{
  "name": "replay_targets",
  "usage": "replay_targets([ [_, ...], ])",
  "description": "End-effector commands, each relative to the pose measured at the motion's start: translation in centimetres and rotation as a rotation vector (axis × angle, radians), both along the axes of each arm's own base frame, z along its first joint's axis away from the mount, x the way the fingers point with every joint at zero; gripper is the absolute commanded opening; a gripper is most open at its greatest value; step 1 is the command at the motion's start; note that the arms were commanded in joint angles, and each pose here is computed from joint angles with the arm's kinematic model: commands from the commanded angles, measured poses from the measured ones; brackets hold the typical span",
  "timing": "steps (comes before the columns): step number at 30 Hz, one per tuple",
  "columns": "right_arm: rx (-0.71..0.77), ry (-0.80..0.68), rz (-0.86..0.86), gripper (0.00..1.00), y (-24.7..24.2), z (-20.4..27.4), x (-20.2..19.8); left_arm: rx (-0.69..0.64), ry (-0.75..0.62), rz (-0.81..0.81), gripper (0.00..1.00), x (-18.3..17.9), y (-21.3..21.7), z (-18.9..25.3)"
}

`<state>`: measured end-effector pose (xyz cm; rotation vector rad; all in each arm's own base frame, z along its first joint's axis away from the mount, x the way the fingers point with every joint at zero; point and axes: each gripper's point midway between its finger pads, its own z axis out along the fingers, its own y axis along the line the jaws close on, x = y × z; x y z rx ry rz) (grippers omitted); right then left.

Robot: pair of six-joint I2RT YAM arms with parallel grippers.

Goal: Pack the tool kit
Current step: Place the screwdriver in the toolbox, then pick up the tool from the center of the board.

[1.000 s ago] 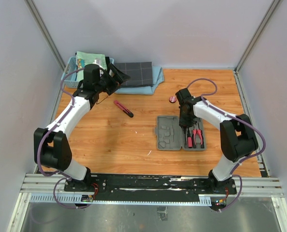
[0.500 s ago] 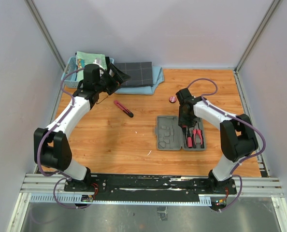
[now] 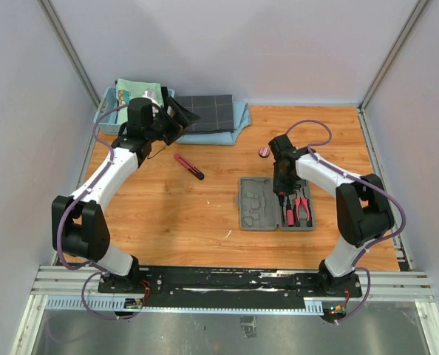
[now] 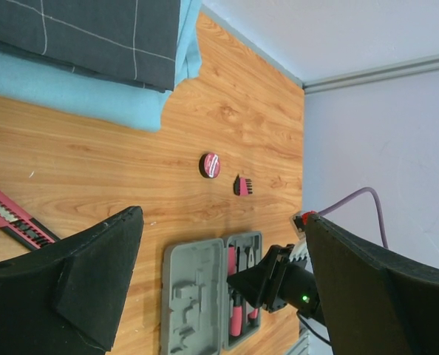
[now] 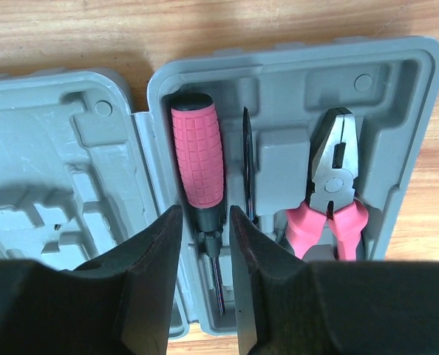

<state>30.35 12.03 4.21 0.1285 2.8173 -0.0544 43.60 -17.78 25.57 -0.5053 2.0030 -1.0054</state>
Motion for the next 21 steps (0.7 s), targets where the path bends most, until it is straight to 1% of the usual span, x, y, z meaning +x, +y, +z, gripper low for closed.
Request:
replay_targets([
  [1,0.001,0.061,0.021,0.34,-0.1,-0.2,-1.2,0.002,-0.042,-0.014,0.94,0.2,0.0,0.8],
  [7,0.086,-0.136,0.065,0.43,1.7,7.5,3.5,0.080,-0.102,-0.009,0.94,0.8,0.7,1.8],
  [11,0.090,-0.222,0.141,0.52,2.0,11.3,7.1,0.110,-0.119,-0.011,0.94,1.1,0.9,1.9],
  [15,0.046,-0.245,0.214,0.60,1.7,12.6,10.7,0.124,-0.122,-0.011,0.94,0.9,1.0,1.8],
  [19,0.045,-0.246,0.227,0.62,1.1,12.3,14.6,0.131,-0.126,-0.013,0.94,0.6,1.2,1.7],
  [21,0.029,-0.240,0.238,0.64,1.0,11.2,16.7,0.130,-0.124,-0.017,0.94,0.4,1.1,1.6],
])
